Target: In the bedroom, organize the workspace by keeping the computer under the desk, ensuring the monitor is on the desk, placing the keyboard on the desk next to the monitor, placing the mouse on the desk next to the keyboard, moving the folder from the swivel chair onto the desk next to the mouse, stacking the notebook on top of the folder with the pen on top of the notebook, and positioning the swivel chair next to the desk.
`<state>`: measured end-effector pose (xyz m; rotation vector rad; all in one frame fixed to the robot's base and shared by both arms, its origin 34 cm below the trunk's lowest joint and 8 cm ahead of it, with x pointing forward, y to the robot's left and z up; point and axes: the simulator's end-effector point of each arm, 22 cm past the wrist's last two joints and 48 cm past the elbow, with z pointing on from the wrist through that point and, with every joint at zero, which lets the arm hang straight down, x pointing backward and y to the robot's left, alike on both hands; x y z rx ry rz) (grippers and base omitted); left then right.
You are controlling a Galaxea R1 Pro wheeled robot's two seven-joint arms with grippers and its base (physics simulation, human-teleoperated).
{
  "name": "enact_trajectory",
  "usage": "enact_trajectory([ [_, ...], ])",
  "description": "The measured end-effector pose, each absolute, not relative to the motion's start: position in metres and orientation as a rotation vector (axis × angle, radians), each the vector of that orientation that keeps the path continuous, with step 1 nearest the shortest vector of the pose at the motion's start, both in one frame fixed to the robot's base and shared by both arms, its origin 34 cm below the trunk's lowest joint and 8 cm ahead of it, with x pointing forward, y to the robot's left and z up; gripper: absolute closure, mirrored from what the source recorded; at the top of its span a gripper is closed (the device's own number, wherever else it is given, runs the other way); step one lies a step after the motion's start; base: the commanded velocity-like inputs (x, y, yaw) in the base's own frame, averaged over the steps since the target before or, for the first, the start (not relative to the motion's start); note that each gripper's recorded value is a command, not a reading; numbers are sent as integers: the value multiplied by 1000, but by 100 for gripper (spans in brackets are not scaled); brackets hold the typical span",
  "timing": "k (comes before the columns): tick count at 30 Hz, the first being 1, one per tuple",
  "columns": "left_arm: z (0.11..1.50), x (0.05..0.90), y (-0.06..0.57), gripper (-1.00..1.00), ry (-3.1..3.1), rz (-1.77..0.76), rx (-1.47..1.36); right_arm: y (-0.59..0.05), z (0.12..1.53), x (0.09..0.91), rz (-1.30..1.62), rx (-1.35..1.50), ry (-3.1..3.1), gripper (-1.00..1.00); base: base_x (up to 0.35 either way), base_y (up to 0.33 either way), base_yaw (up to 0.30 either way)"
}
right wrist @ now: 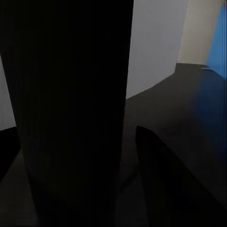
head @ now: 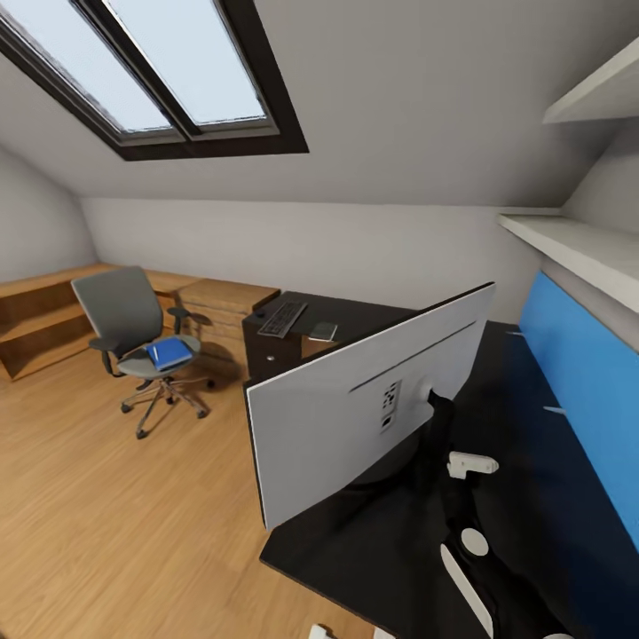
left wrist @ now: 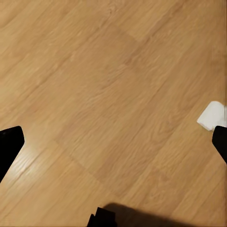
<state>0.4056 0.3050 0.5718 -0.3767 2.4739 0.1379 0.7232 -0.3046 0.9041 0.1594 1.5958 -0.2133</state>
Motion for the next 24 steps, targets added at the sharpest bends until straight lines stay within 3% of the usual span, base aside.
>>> enact_trajectory([
  [10,575,406,331,-100,2455,178,-438,-305,904,723,-214,161,1596,100,0,0,-29],
  [11,601,448,368,-100,2330,180,-568,-306,904,723,-216,159,1596,100,0,0,0],
  [17,668,536,403,-100,2271,69,-766,-306,905,723,-215,162,1595,100,0,0,0],
  [18,719,582,394,-100,2176,2,-742,-305,904,723,-216,160,1596,100,0,0,0],
  [24,814,635,386,-100,2035,-74,-705,-307,903,723,-217,166,1599,100,0,0,0],
])
